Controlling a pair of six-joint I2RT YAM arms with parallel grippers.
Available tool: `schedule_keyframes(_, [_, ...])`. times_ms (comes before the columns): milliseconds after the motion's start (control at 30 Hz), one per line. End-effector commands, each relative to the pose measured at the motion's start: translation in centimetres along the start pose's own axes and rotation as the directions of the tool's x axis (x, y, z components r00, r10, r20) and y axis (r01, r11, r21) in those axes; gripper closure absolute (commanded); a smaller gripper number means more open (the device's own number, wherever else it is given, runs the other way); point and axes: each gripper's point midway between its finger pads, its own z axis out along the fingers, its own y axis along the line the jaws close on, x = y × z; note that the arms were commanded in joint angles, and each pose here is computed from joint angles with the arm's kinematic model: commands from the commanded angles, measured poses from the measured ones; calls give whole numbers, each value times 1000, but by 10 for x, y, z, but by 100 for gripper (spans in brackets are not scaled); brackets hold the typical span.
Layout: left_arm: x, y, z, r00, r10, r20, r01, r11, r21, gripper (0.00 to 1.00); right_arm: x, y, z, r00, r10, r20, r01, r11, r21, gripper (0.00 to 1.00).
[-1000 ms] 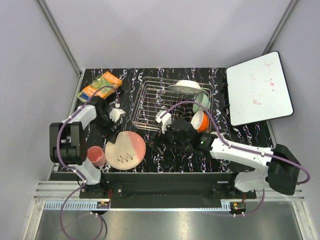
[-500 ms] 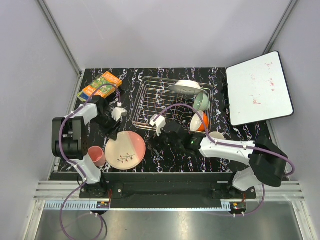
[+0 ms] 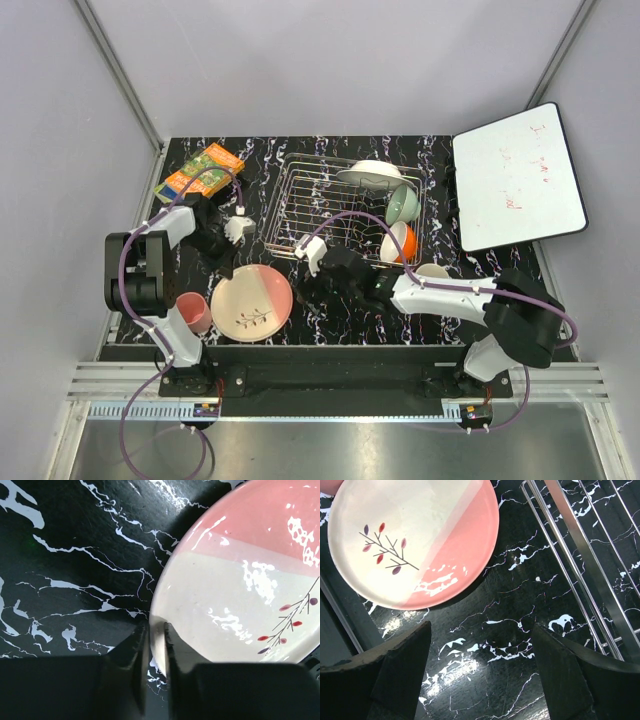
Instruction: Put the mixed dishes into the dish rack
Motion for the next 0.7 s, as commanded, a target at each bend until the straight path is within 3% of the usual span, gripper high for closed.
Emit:
schedule_keyframes(0, [14, -12, 7, 999, 6, -54, -2, 998, 70, 92, -15, 1, 7, 998, -33, 55, 33, 999, 5, 9])
schedule_keyframes(100, [10, -9, 2, 999, 19, -47, -17, 998, 56, 100, -13, 5, 14, 998, -34, 58, 35, 999, -16, 4])
schedule_keyframes(133, [8, -10, -1, 999, 26, -42, -24, 998, 50, 100, -17, 6, 16, 997, -33, 76, 35, 999, -20, 1])
schedule_keyframes(467, [-11, -14, -20, 996, 89, -6, -89, 996, 1, 100, -25, 3, 42, 986, -99, 134, 102, 995, -14, 0])
schedule_keyframes(667, [-29, -22, -39, 982, 187, 38, -185, 981, -63, 100, -28, 10, 49, 982, -100, 160, 111, 992, -64, 0])
